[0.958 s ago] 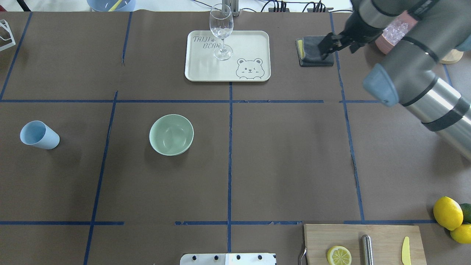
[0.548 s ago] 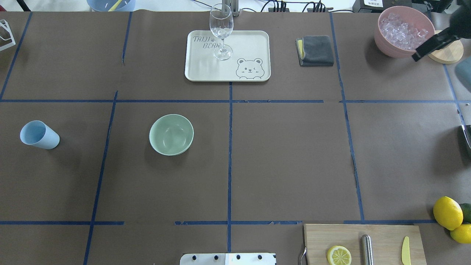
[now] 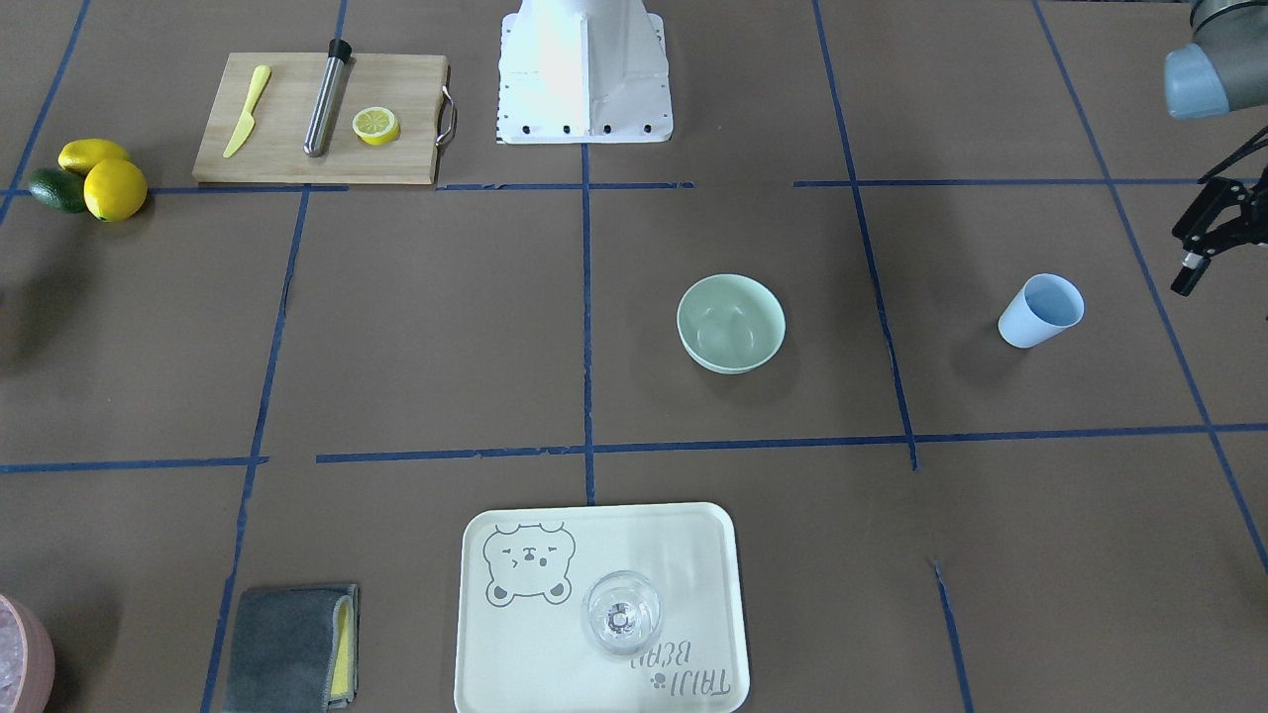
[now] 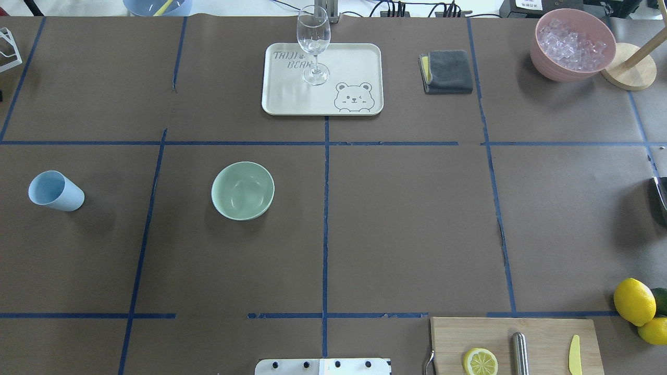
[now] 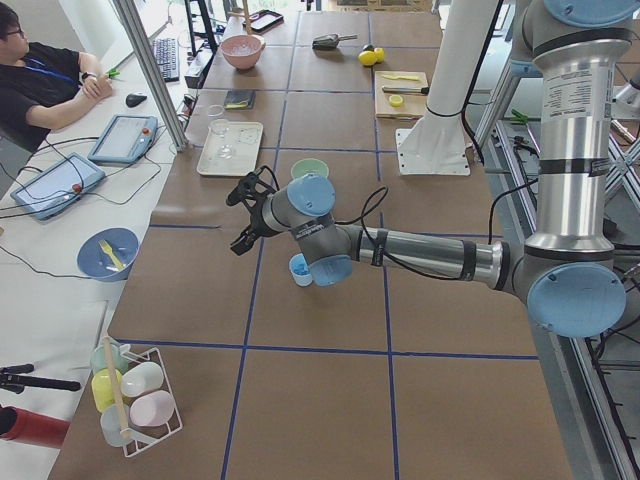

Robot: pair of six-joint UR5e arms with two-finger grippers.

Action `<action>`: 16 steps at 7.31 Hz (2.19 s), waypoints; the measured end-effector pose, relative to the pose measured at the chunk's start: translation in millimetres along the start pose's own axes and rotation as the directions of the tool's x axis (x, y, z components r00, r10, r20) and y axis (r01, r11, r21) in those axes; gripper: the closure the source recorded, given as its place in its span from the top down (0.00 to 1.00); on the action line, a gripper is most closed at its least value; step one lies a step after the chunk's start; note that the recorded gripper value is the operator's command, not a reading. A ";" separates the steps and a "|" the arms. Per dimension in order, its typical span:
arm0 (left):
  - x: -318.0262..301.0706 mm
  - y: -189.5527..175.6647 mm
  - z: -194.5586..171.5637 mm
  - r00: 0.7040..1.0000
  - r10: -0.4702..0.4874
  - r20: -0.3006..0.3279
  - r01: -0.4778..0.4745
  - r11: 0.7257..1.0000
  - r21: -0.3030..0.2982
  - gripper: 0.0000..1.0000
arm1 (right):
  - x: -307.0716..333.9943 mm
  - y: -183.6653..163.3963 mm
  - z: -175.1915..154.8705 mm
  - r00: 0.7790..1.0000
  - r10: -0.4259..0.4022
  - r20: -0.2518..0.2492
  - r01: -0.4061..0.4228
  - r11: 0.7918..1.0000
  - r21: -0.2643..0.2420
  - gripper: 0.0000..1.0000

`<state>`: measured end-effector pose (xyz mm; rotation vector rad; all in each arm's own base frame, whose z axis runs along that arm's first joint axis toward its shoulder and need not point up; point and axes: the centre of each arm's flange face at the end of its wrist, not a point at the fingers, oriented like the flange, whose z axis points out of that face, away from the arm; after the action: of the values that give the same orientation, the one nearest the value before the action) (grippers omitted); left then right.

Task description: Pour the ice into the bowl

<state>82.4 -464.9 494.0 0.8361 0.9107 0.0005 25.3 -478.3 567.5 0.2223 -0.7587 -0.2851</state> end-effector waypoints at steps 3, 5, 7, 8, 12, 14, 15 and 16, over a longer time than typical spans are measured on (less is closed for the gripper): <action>43.9 93.2 6.8 0.990 -0.110 0.092 0.098 0.987 0.126 1.00 | -2.3 14.6 -2.1 1.000 0.010 -0.001 -0.010 1.000 -0.002 1.00; 64.6 148.2 8.4 0.978 -0.156 0.138 0.126 0.971 0.201 1.00 | -2.3 15.2 -2.7 1.000 0.011 -0.001 -0.011 1.000 -0.001 1.00; 92.1 200.9 24.0 0.966 -0.198 0.167 0.150 0.953 0.264 1.00 | -1.3 15.7 -4.5 1.000 0.013 -0.003 -0.013 1.000 0.003 1.00; 97.2 226.8 30.6 0.960 -0.210 0.186 0.149 0.943 0.298 1.00 | -0.2 16.1 -5.8 1.000 0.016 -0.004 -0.016 1.000 0.005 1.00; 94.7 279.8 46.4 0.954 -0.186 0.236 0.093 0.930 0.355 1.00 | 0.9 16.3 -7.0 1.000 0.018 -0.005 -0.018 1.000 0.008 1.00; 107.8 286.7 68.5 0.954 -0.192 0.230 0.095 0.923 0.374 1.00 | 1.7 16.1 -7.1 1.000 0.019 -0.007 -0.019 1.000 0.008 1.00; 111.4 291.7 80.3 0.954 -0.190 0.233 0.092 0.922 0.375 1.00 | 1.9 16.0 -7.5 1.000 0.019 -0.007 -0.019 1.000 0.009 1.00; 109.0 293.9 86.4 0.952 -0.188 0.241 0.086 0.922 0.377 1.00 | 1.9 15.4 -8.0 1.000 0.019 -0.008 -0.019 1.000 0.010 1.00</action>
<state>310.0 -280.0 634.3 1.0819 0.7133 -0.4105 35.0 -463.7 567.7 0.2251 -0.7537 -0.2622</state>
